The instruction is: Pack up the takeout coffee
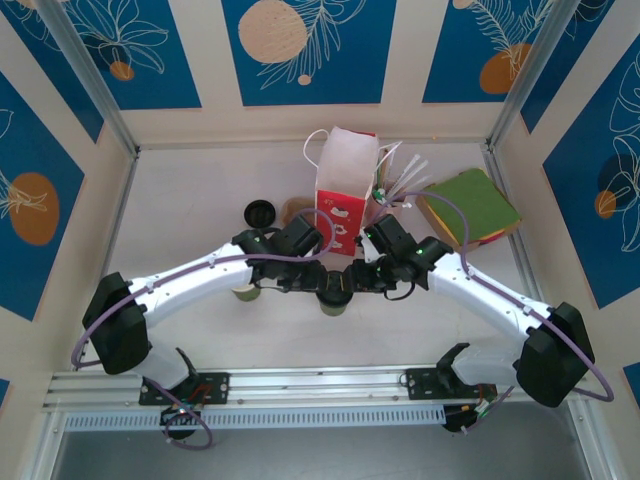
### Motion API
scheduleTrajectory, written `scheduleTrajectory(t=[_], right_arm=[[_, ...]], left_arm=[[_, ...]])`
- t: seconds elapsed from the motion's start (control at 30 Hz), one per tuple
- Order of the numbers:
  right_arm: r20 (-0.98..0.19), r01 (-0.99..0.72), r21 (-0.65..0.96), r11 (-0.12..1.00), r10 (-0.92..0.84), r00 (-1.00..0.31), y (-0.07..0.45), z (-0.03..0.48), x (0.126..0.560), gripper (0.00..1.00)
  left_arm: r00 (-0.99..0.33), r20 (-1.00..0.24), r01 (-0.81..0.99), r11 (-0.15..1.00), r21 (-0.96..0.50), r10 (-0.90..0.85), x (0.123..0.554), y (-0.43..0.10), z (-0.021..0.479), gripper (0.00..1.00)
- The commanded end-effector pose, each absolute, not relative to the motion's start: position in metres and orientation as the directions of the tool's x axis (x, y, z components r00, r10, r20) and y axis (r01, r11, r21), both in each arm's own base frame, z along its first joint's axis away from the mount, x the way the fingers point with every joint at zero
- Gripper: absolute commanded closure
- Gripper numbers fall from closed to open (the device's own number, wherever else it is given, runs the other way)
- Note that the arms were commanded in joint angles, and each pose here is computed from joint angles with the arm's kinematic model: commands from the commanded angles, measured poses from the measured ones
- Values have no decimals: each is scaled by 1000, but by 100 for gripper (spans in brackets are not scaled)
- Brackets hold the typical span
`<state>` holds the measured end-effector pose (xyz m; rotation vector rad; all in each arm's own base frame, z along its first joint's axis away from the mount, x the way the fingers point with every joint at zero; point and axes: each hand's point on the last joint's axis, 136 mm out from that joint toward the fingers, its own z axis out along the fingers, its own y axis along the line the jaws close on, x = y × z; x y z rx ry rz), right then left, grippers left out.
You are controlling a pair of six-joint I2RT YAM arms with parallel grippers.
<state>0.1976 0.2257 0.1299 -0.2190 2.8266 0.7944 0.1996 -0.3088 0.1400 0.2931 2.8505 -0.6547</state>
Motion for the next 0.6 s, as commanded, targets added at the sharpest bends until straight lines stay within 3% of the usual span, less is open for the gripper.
scheduleTrajectory(t=[0.0,0.57], right_arm=[[-168,-173,473,864,-105,-980,218,110,189,66],[-101,-113,452,885,-75,-992,209,90,178,67]], left_arm=[[-969,-160,231,910,-345,186,184,-294,111,71],[-979,-77,202,939,-278,188,166,-270,69,74]])
